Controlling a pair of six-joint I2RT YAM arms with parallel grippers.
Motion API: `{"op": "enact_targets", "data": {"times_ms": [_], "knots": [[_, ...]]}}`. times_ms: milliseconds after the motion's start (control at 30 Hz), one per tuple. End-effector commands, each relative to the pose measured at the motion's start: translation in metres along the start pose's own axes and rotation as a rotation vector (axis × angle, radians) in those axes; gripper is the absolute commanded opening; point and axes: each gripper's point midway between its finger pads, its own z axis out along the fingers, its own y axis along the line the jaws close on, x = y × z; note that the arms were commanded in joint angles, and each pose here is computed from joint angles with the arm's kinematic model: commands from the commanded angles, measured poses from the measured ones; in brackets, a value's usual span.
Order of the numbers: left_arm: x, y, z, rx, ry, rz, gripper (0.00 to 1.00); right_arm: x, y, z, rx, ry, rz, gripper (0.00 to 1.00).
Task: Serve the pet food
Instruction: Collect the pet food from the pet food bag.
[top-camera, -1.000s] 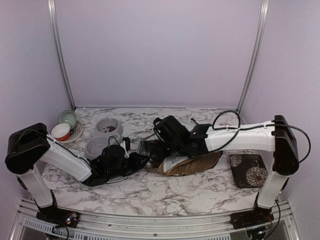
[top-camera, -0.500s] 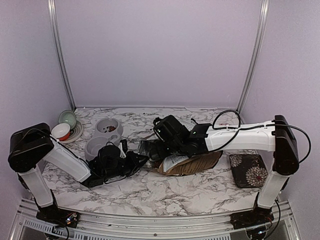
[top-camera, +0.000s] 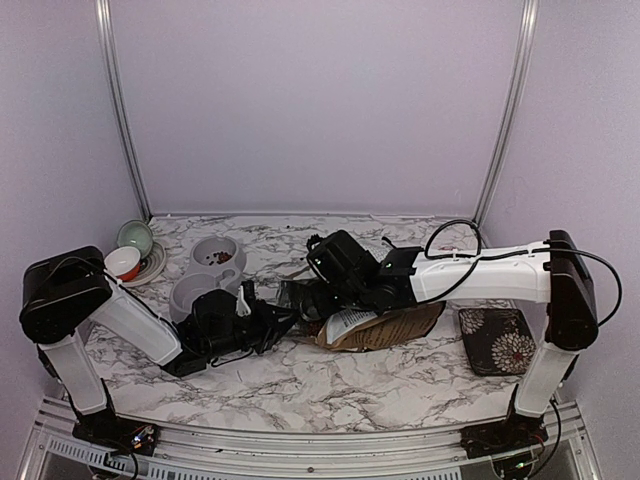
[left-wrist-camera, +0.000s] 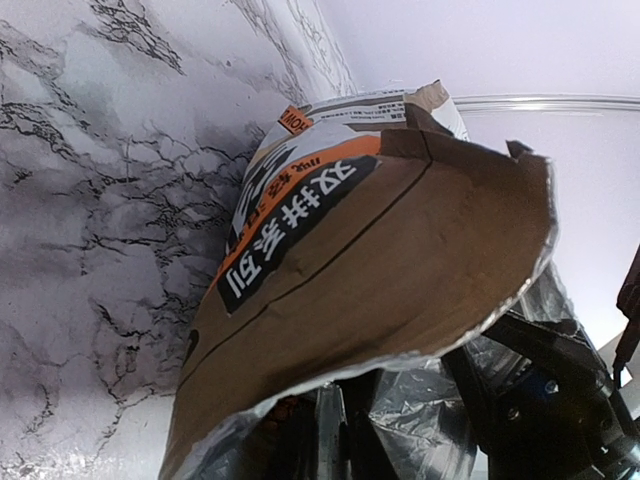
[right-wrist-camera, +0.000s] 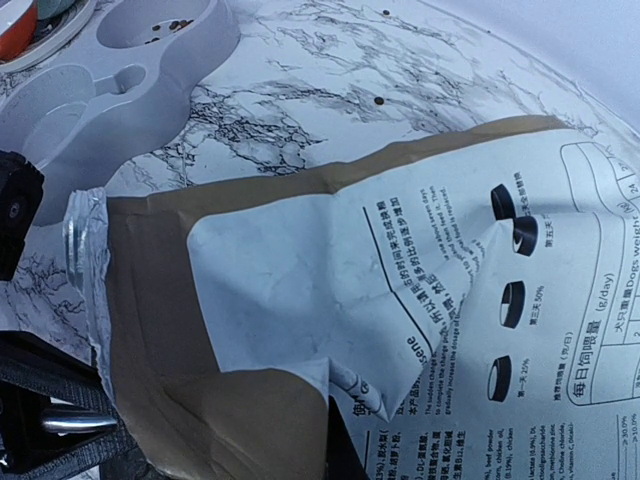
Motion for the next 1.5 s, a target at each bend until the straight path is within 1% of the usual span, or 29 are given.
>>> {"op": "enact_targets", "data": {"times_ms": [0, 200, 567, 833, 1467], "knots": [[0.0, -0.015, -0.001, 0.081, 0.021, -0.067, 0.0, -0.022, -0.007, -0.014, 0.027, -0.051, 0.033, 0.0], [-0.001, -0.018, -0.005, 0.099, 0.015, -0.084, 0.0, -0.022, -0.007, -0.015, 0.029, -0.052, 0.034, 0.0], [-0.007, -0.011, -0.016, 0.084, -0.015, -0.076, 0.0, -0.026, -0.007, -0.019, 0.03, -0.063, 0.032, 0.0], [-0.012, -0.016, -0.023, 0.097, -0.033, -0.064, 0.0, -0.033, -0.006, -0.025, 0.033, -0.077, 0.024, 0.0], [-0.025, -0.009, -0.055, 0.082, -0.082, -0.052, 0.0, -0.046, -0.003, -0.028, 0.035, -0.095, 0.014, 0.0]]}}
